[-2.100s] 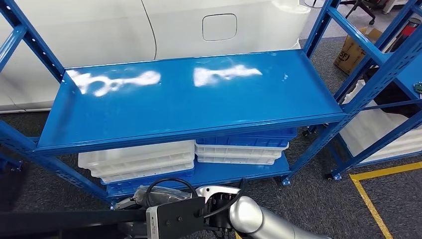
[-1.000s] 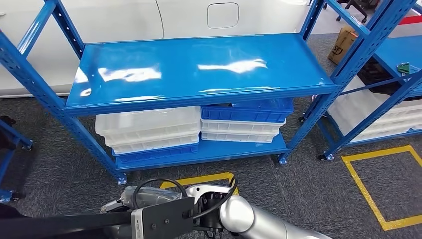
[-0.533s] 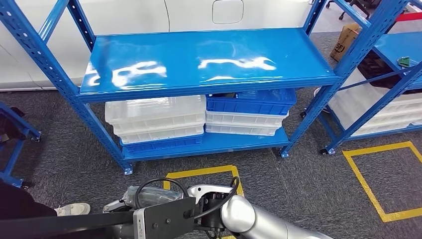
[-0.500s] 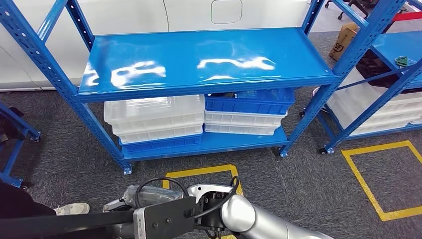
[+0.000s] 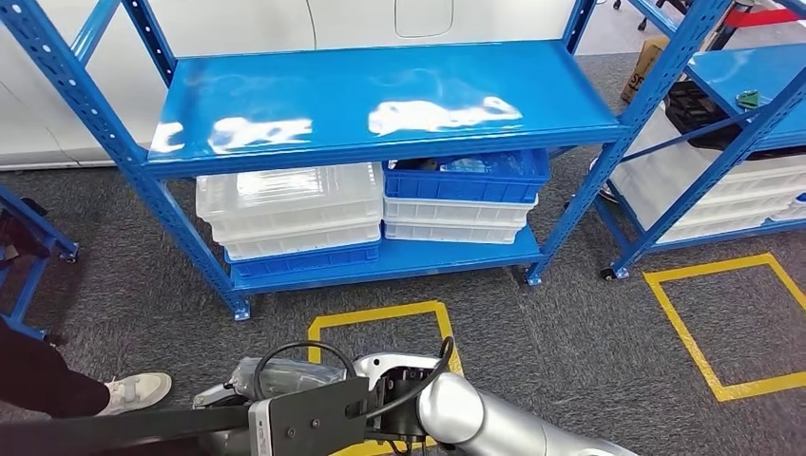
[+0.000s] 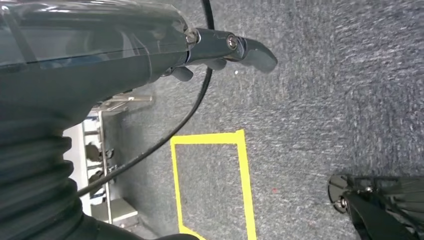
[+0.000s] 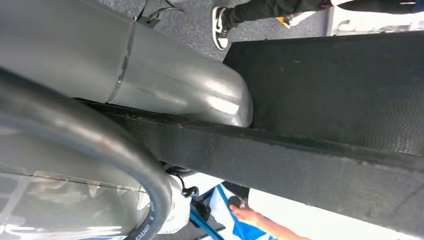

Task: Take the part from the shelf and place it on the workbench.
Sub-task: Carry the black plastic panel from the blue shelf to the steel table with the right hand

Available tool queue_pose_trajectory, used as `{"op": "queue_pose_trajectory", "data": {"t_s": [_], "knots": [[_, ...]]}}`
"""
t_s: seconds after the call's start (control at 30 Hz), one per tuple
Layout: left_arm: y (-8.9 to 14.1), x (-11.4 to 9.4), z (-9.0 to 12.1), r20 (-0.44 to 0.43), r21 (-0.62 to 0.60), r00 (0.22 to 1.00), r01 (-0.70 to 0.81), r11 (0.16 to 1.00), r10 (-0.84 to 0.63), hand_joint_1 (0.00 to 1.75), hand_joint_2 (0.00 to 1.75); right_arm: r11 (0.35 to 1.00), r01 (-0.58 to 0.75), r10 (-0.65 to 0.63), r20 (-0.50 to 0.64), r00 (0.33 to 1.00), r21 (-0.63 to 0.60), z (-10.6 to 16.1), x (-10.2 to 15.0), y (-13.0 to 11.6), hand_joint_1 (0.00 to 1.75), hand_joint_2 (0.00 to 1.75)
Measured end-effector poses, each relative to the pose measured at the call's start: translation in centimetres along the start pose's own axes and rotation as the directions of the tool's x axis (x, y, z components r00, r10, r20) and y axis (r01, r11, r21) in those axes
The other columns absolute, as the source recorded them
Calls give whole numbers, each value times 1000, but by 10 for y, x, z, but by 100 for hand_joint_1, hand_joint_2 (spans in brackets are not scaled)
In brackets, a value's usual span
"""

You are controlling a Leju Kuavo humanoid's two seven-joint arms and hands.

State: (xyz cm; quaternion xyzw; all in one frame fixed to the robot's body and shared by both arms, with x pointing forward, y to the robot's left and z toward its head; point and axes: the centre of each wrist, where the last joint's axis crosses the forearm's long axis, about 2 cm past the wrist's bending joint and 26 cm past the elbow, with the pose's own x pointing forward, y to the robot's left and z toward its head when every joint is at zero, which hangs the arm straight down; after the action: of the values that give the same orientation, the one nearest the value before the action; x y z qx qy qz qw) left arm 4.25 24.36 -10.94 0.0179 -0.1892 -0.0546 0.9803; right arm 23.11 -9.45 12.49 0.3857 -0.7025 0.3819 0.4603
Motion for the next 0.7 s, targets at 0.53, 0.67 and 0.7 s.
{"op": "queue_pose_trajectory", "data": {"t_s": [0.53, 0.67, 0.7], "knots": [[-1, -1, 0, -2, 1, 1000, 1, 1000, -1, 0, 175, 1000, -6, 6, -10, 1000, 2, 3, -1, -2, 175, 0], [-1, -1, 0, -2, 2, 1000, 1, 1000, -1, 0, 175, 1000, -7, 7, -8, 1000, 3, 2, -1, -2, 175, 0], [-1, -1, 0, -3, 3, 1000, 1, 1000, -1, 0, 175, 1000, -7, 7, -8, 1000, 4, 2, -1, -2, 175, 0]]}}
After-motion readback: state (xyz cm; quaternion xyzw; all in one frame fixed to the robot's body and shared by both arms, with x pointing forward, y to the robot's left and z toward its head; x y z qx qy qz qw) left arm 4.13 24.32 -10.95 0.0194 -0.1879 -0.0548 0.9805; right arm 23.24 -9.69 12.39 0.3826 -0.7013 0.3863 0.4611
